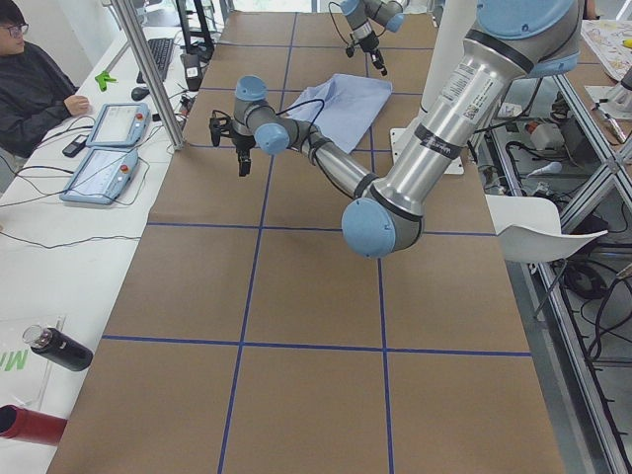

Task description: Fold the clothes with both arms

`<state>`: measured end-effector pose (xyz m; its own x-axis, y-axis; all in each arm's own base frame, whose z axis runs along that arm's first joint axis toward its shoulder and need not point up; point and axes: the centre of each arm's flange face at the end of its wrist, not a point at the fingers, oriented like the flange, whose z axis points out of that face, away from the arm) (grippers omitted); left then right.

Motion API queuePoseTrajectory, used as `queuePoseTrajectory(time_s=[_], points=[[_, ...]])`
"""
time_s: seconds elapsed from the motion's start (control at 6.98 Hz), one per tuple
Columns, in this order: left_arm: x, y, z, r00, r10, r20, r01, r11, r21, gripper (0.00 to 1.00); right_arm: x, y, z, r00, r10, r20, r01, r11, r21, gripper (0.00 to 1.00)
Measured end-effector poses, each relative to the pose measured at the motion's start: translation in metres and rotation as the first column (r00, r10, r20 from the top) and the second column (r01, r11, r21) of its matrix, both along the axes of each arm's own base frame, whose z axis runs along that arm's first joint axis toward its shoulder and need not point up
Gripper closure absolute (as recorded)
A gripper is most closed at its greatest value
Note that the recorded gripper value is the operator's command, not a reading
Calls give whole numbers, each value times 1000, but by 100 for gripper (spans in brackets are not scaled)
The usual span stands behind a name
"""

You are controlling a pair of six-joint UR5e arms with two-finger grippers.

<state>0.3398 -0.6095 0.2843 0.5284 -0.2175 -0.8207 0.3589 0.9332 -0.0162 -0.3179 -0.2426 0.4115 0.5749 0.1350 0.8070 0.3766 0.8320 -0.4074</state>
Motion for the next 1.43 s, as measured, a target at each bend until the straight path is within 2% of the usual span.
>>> queuePoseTrajectory(time_s=[0.14,0.43,0.72,1.0,1.15,1.43], points=[[16,27,-2,999,31,-20,-31,1000,1,1,1,-7,-11,1000,21,16,-21,1000,4,0],[69,97,-17,992,86,-90,-91,994,-57,1,17,-48,-34,989,134,61,-136,990,36,0],[119,171,-34,975,126,-183,-152,979,-138,1,31,-91,-66,960,257,113,-269,957,108,0],[170,236,-41,961,136,-240,-187,960,-207,1,38,-113,-82,934,331,137,-351,922,161,0],[193,253,-37,963,137,-231,-190,956,-225,2,40,-117,-86,928,345,142,-366,915,171,0],[216,256,-25,972,127,-200,-175,953,-247,10,39,-121,-92,923,352,153,-376,909,181,0]])
